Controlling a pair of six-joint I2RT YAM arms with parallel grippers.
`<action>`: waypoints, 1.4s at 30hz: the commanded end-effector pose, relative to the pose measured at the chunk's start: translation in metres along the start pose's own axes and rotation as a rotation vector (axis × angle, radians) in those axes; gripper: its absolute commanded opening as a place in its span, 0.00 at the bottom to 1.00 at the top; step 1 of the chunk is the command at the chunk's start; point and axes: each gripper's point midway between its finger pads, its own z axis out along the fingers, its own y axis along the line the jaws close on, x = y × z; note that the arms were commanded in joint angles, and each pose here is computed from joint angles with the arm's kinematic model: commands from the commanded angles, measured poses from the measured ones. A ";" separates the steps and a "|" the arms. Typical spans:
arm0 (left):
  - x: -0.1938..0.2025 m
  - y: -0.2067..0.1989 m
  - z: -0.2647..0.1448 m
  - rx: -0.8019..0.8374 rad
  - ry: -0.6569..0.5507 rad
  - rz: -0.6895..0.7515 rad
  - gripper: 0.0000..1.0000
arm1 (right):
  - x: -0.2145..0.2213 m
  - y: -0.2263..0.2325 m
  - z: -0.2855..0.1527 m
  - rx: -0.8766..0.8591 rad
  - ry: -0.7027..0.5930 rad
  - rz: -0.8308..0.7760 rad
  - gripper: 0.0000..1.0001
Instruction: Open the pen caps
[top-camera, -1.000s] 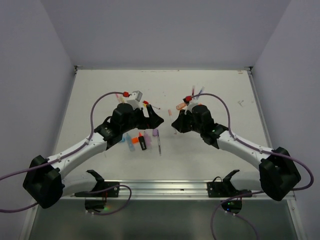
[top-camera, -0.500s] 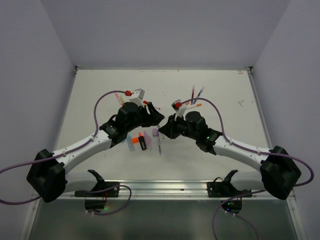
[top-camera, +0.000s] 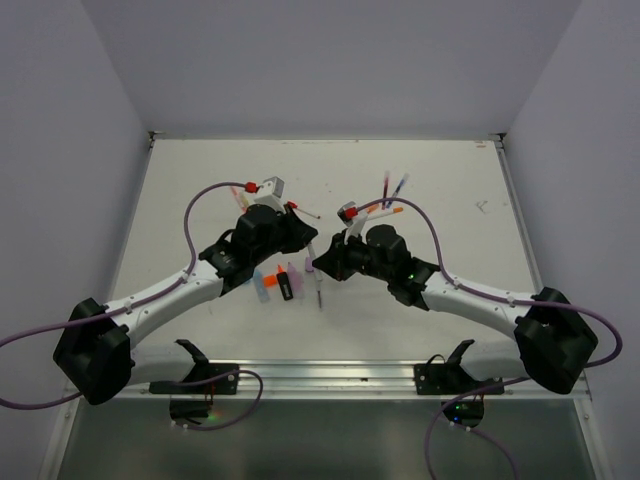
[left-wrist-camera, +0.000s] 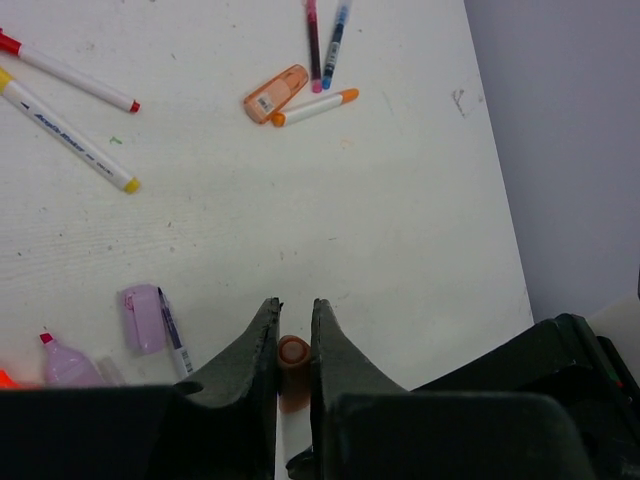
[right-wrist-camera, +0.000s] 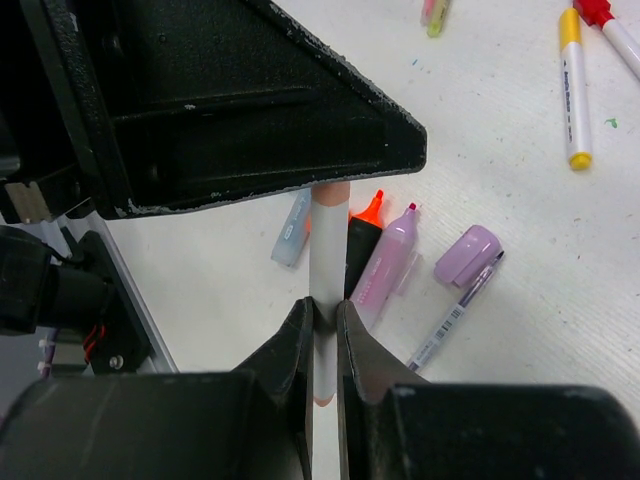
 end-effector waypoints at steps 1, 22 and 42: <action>-0.010 -0.010 -0.002 0.022 -0.033 -0.015 0.06 | -0.010 0.008 0.001 -0.025 -0.044 -0.026 0.06; -0.018 -0.036 -0.023 0.189 -0.097 0.026 0.00 | -0.023 0.029 0.018 -0.125 -0.039 -0.023 0.37; -0.163 -0.081 -0.067 0.230 -0.645 -0.049 0.00 | 0.056 -0.003 -0.018 -0.048 0.122 -0.032 0.00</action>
